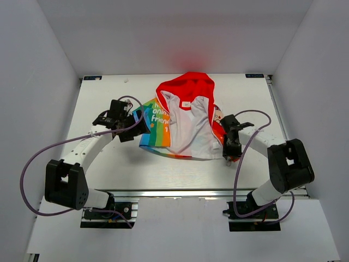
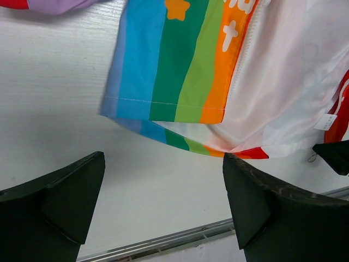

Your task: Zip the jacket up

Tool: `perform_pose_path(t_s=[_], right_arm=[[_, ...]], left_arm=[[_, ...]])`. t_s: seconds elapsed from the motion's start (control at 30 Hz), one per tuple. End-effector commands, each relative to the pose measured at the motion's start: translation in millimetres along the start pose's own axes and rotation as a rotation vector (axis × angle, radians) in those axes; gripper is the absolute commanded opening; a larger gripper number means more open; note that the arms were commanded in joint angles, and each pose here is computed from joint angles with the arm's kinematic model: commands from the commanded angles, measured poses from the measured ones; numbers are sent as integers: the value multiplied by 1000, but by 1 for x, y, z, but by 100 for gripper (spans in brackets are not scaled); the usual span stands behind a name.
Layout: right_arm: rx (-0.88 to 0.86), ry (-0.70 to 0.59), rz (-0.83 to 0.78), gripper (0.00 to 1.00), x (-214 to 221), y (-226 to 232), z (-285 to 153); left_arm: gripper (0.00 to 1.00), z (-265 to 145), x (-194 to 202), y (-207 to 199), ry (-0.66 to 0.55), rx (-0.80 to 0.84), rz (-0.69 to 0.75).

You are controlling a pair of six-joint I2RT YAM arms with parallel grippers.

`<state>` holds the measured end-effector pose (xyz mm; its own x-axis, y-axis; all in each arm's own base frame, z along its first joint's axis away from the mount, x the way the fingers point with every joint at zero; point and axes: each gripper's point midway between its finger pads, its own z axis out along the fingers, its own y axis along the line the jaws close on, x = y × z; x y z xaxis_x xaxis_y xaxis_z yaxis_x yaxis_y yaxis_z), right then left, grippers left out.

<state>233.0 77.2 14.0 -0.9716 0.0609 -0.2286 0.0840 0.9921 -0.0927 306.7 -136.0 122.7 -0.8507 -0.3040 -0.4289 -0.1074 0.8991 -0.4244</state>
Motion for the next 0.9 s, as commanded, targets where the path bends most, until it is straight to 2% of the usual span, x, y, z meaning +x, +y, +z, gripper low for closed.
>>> perform_pose_path(t_s=[0.0, 0.1, 0.13, 0.2, 0.33, 0.47, 0.6, 0.73, 0.87], right_arm=[[6, 30, 20, 39, 10, -6, 19], [-32, 50, 14, 22, 17, -2, 22], [-54, 57, 8, 12, 20, 1, 21], [-83, 38, 5, 0, 19, 3, 14], [-169, -36, -24, 0, 7, 11, -16], [-278, -196, -57, 0, -22, 20, -69], [-436, -291, -118, 0, -40, 41, -119], [-633, -336, -226, 0, -36, 76, -158], [-723, -285, -359, 0, -1, 116, -172]], left_arm=[[98, -2, -5, 0, -16, -9, 0], [98, -2, -6, -1, -12, -17, 0], [98, -2, -7, 0, -13, -18, -2], [98, -4, -10, -2, -22, -16, 0], [98, -7, -11, -6, -28, 3, 2], [98, -8, -10, -7, -30, 12, 2], [98, -10, -5, -6, -28, 24, 3], [98, -15, -1, -7, -28, 33, 4], [98, -20, 4, -5, -31, 39, 0]])
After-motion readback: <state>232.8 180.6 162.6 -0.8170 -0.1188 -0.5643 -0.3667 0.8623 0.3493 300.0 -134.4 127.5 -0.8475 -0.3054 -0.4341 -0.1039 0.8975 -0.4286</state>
